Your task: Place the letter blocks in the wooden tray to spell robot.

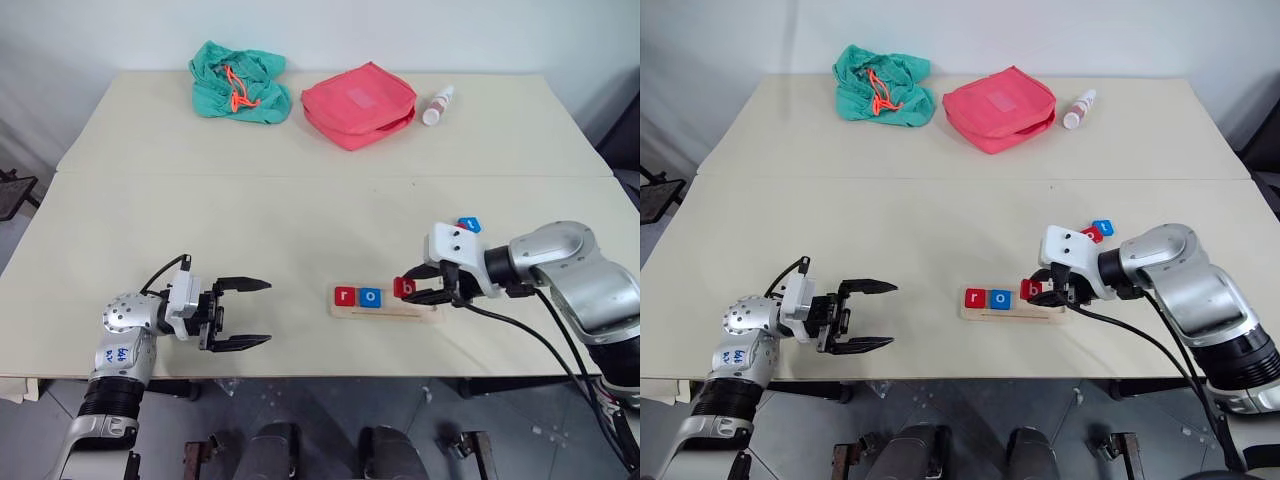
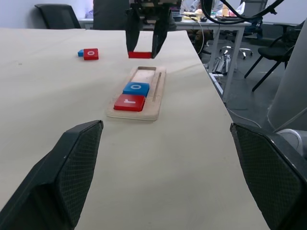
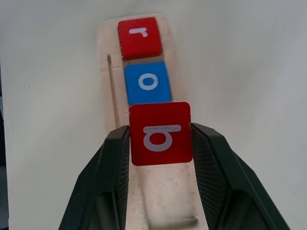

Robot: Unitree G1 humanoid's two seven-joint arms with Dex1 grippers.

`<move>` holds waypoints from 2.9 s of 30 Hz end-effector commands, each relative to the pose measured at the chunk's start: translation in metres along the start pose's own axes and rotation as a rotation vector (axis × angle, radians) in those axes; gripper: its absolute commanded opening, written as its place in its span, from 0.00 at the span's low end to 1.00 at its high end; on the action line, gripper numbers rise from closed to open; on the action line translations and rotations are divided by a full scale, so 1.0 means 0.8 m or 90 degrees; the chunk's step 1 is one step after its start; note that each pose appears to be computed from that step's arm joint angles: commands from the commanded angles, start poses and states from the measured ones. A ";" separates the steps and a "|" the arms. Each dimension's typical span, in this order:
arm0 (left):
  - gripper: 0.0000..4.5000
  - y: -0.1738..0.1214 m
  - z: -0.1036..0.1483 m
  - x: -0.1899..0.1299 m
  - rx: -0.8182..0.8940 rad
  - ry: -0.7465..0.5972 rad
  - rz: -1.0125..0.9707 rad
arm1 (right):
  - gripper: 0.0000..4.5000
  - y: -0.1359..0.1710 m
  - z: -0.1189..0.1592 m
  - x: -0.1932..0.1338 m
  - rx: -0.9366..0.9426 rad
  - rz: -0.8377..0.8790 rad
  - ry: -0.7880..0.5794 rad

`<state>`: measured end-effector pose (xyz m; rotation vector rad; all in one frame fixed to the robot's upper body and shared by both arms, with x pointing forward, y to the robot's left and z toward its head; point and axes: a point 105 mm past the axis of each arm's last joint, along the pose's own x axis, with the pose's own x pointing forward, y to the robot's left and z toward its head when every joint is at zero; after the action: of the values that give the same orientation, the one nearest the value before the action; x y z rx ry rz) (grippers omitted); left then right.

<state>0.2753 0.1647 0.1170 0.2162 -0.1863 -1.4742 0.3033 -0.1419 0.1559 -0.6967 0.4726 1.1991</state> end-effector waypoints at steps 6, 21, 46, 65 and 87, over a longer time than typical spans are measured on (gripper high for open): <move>1.00 -0.011 0.007 -0.002 0.020 -0.009 -0.034 | 0.33 -0.007 0.007 0.013 -0.018 -0.008 0.001; 1.00 -0.008 0.008 -0.005 0.029 -0.004 -0.019 | 0.84 -0.004 0.003 0.013 -0.044 0.006 0.020; 1.00 -0.004 0.006 0.003 0.033 -0.010 -0.013 | 0.01 -0.006 -0.031 -0.004 0.051 -0.059 0.009; 1.00 -0.009 0.007 -0.001 0.030 -0.005 0.002 | 0.01 -0.004 -0.026 0.018 0.050 -0.034 -0.011; 1.00 0.001 0.005 0.008 0.031 -0.014 -0.001 | 0.01 -0.017 -0.025 -0.020 0.066 -0.122 -0.046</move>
<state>0.2755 0.1578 0.1204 0.2388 -0.2298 -1.4748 0.3104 -0.1627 0.1330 -0.5756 0.4745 1.0584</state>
